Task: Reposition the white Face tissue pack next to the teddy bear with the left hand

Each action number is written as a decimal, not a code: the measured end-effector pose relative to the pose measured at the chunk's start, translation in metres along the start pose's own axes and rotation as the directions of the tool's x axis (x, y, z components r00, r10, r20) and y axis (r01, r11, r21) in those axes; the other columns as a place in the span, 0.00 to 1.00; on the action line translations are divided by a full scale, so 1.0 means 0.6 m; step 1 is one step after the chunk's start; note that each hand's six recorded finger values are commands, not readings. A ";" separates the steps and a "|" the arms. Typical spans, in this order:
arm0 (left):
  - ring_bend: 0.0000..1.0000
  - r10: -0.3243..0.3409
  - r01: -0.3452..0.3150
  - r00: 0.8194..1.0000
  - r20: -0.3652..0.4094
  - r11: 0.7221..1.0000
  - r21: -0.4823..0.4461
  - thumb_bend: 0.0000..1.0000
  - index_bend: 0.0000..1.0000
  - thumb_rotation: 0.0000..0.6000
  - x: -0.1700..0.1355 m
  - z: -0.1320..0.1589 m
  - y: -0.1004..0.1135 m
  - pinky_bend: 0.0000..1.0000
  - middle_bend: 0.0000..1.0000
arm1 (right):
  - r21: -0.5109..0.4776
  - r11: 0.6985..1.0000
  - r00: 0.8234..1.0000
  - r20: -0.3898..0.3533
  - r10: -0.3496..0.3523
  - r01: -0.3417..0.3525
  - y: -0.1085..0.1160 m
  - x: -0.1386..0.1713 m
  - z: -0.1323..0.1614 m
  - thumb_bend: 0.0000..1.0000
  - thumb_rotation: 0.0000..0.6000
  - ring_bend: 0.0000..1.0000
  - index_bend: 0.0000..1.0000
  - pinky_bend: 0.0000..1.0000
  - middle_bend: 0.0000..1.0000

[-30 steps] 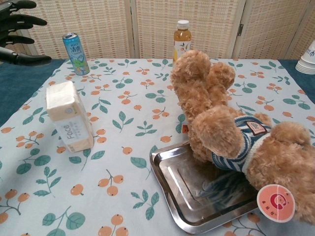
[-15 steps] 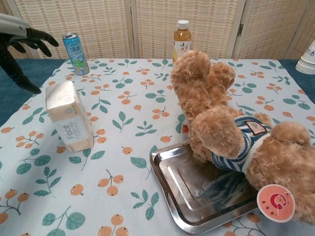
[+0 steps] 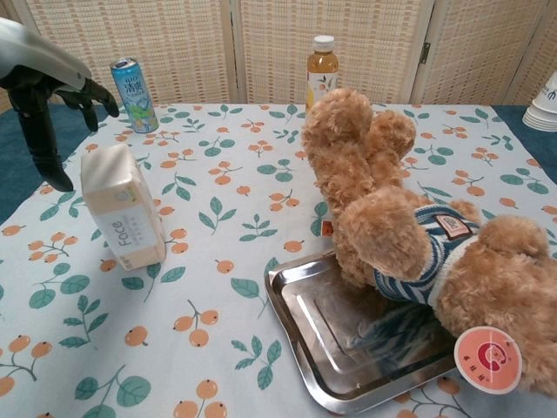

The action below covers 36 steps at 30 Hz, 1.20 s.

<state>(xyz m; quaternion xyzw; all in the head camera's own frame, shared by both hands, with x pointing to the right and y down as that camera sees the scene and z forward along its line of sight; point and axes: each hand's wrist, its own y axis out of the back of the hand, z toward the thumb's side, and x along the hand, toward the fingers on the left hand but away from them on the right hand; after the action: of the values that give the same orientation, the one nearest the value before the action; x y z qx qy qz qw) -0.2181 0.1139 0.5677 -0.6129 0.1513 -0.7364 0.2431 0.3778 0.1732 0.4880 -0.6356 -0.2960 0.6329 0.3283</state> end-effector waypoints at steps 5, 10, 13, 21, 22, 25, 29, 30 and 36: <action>0.00 0.005 -0.004 1.000 -0.020 1.000 0.029 0.13 0.03 1.00 0.005 0.004 -0.006 0.19 0.11 | 0.000 1.000 1.000 0.005 -0.001 0.001 0.000 0.000 -0.002 0.12 1.00 0.00 0.14 0.00 0.05; 0.00 0.024 -0.023 0.999 -0.034 0.999 0.032 0.13 0.03 1.00 0.016 0.013 -0.016 0.19 0.11 | 0.001 1.000 1.000 0.008 0.001 -0.001 0.000 -0.002 -0.004 0.12 1.00 0.00 0.14 0.00 0.05; 0.00 0.036 -0.035 0.998 -0.043 0.999 0.022 0.13 0.03 1.00 0.025 0.014 -0.016 0.19 0.11 | 0.001 1.000 1.000 0.011 -0.001 0.001 0.000 -0.002 -0.005 0.12 1.00 0.00 0.14 0.00 0.05; 0.01 0.027 -0.027 0.997 -0.067 1.000 0.010 0.13 0.04 1.00 0.049 0.012 -0.019 0.20 0.12 | 0.003 1.000 1.000 0.025 0.001 -0.001 -0.001 -0.005 -0.011 0.12 1.00 0.00 0.14 0.00 0.05; 0.01 0.023 -0.023 0.997 -0.069 1.000 0.009 0.13 0.04 1.00 0.050 0.012 -0.020 0.20 0.12 | 0.004 1.000 1.000 0.027 0.003 -0.003 -0.002 -0.005 -0.012 0.12 1.00 0.00 0.14 0.00 0.05; 0.01 0.016 -0.016 0.997 -0.071 1.000 0.000 0.13 0.04 1.00 0.055 0.013 -0.024 0.20 0.12 | 0.005 1.000 1.000 0.030 0.007 -0.007 -0.004 -0.007 -0.013 0.12 1.00 0.00 0.14 0.00 0.05; 0.01 0.012 -0.013 0.998 -0.061 1.000 -0.007 0.13 0.04 1.00 0.061 0.017 -0.029 0.20 0.12 | 0.006 1.000 0.999 0.032 0.009 -0.009 -0.007 -0.009 -0.014 0.12 1.00 0.00 0.14 0.00 0.05; 0.01 0.012 -0.013 0.998 -0.058 1.000 -0.008 0.13 0.05 1.00 0.063 0.018 -0.030 0.20 0.12 | 0.007 1.000 0.999 0.032 0.008 -0.008 -0.007 -0.009 -0.014 0.12 1.00 0.00 0.13 0.00 0.05; 0.02 0.009 -0.009 0.998 -0.057 1.000 -0.003 0.13 0.05 1.00 0.071 0.023 -0.034 0.21 0.13 | 0.010 1.000 0.999 0.041 0.006 -0.006 -0.008 -0.012 -0.017 0.12 1.00 0.00 0.13 0.00 0.05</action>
<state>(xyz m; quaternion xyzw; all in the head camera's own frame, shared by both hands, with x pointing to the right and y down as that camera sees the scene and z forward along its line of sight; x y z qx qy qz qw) -0.2135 0.1089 0.6163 -0.5914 0.1624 -0.7522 0.2409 0.3881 0.1702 0.4959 -0.6216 -0.2975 0.6484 0.3236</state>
